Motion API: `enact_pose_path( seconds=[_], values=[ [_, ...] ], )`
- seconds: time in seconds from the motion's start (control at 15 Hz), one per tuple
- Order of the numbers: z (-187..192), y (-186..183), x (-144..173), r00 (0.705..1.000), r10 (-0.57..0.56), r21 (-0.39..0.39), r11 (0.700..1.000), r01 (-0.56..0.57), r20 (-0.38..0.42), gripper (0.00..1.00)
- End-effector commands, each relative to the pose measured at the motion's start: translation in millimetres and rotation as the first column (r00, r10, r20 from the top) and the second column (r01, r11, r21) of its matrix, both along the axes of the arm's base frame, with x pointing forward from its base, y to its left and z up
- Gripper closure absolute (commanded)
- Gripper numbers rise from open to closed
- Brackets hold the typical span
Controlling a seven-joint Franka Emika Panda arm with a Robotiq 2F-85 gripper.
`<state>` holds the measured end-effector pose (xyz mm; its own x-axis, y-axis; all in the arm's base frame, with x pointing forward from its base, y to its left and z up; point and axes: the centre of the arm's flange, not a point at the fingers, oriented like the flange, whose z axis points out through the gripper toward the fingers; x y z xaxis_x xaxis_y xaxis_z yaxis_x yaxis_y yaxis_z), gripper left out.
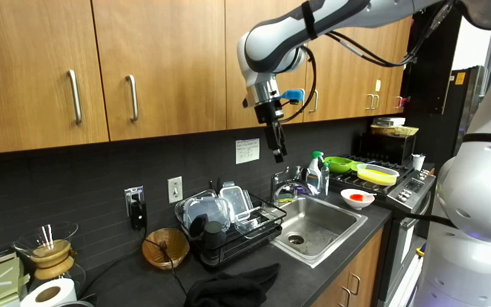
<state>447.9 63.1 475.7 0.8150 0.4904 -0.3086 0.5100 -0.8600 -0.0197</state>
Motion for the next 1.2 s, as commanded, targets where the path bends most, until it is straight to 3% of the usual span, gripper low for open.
enact_pose_path(
  seconds=[0.0, 0.33, 0.67, 0.8, 0.93, 1.13],
  values=[
    [-12, 6, 14, 0.994, 0.103, 0.049, 0.994, -0.101, -0.046, 0.0],
    [-42, 19, 27, 0.969, 0.214, 0.116, 0.973, -0.201, -0.123, 0.0],
    [-59, 38, 40, 0.947, 0.303, 0.136, 0.948, -0.287, -0.11, 0.0],
    [-62, 48, 50, 0.951, 0.304, 0.118, 0.948, -0.296, -0.058, 0.0],
    [-64, 58, 64, 0.959, 0.281, 0.095, 0.954, -0.284, 0.04, 0.0],
    [-66, 70, 78, 0.949, 0.244, 0.049, 0.965, -0.258, 0.202, 0.0]
  ],
)
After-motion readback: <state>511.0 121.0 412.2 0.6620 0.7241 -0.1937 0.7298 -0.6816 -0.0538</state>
